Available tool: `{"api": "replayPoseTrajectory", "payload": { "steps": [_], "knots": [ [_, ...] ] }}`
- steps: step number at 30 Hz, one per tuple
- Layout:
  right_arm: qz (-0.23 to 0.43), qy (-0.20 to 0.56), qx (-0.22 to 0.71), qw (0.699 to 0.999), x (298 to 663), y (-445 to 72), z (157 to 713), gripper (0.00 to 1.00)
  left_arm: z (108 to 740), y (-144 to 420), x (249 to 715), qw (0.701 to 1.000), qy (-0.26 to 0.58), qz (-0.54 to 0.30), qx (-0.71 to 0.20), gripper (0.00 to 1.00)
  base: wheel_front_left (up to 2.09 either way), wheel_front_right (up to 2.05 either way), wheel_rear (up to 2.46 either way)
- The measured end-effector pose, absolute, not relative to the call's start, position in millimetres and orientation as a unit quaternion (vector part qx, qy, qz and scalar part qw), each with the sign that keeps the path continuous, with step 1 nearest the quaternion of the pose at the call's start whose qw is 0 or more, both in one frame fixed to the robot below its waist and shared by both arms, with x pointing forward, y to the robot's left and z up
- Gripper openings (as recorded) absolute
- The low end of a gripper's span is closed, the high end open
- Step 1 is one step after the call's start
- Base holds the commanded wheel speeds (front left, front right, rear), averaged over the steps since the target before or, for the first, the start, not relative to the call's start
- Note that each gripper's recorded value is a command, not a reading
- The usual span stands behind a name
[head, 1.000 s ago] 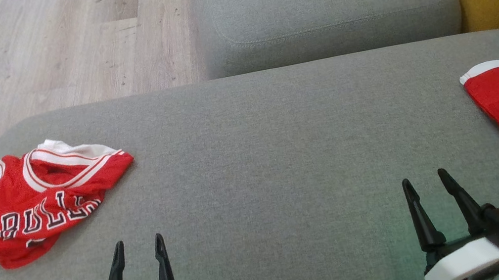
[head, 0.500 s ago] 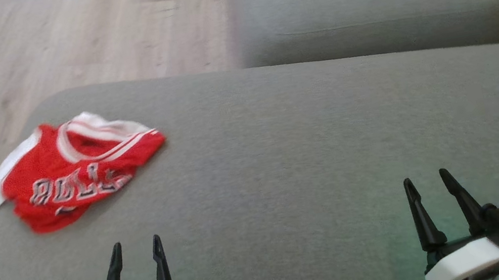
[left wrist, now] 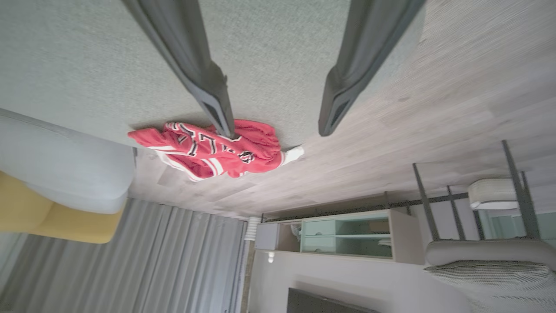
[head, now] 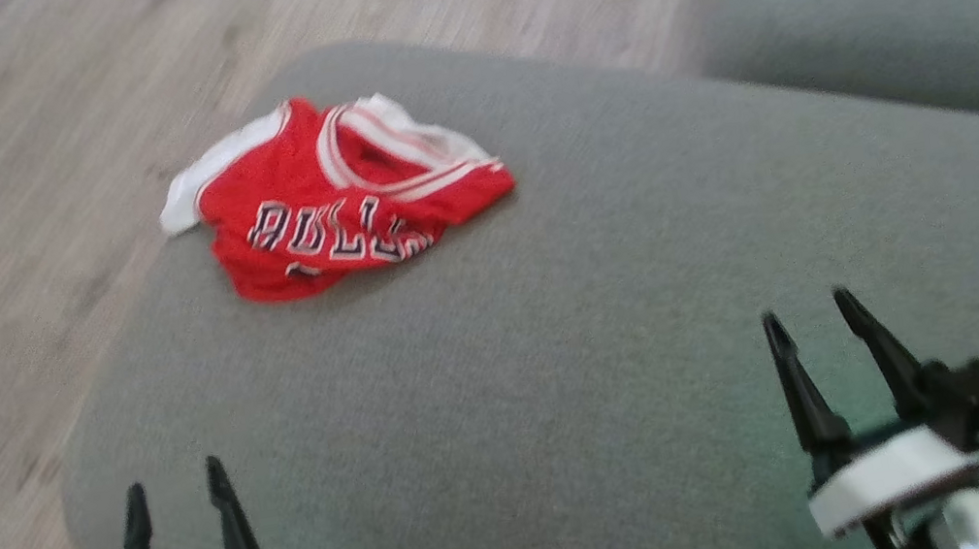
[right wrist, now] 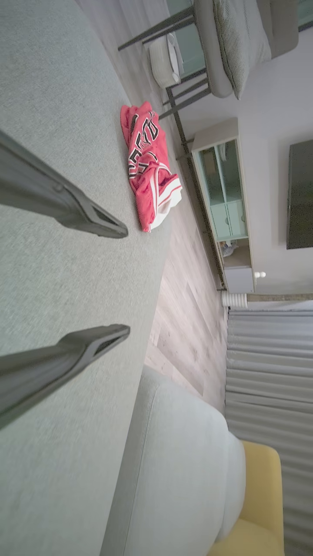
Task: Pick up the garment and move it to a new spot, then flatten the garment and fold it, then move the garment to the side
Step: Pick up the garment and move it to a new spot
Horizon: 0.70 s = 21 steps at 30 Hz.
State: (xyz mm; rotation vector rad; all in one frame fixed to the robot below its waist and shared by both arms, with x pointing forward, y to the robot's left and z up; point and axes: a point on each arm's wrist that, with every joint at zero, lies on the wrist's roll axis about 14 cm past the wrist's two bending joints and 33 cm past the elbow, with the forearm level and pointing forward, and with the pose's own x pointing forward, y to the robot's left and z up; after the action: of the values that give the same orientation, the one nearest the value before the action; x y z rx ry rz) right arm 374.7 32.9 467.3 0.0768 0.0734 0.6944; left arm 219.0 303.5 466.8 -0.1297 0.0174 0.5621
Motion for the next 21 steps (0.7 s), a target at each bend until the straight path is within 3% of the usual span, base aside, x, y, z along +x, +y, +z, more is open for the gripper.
{"api": "replayPoseTrajectory", "payload": {
  "steps": [8, 15, 21],
  "knots": [
    [0.372, 0.051, 0.025, 0.926, 398.5, 51.8, 444.8, 1.00, 473.6, 321.5, 230.1, 0.955, 0.019, 0.294, -0.034, 1.00, 0.00, 0.00, 0.00],
    [0.372, 0.062, -0.020, 0.926, 432.4, 28.4, 411.1, 1.00, 540.5, 349.4, 351.4, 0.976, -0.040, 0.204, 0.059, 1.00, 0.00, 0.00, 0.00],
    [0.365, 0.047, -0.046, 0.929, 468.3, 9.3, 395.9, 1.00, 530.3, 381.0, 450.3, 0.979, 0.069, 0.170, 0.091, 1.00, 0.00, 0.00, 0.00]
  ]
}}
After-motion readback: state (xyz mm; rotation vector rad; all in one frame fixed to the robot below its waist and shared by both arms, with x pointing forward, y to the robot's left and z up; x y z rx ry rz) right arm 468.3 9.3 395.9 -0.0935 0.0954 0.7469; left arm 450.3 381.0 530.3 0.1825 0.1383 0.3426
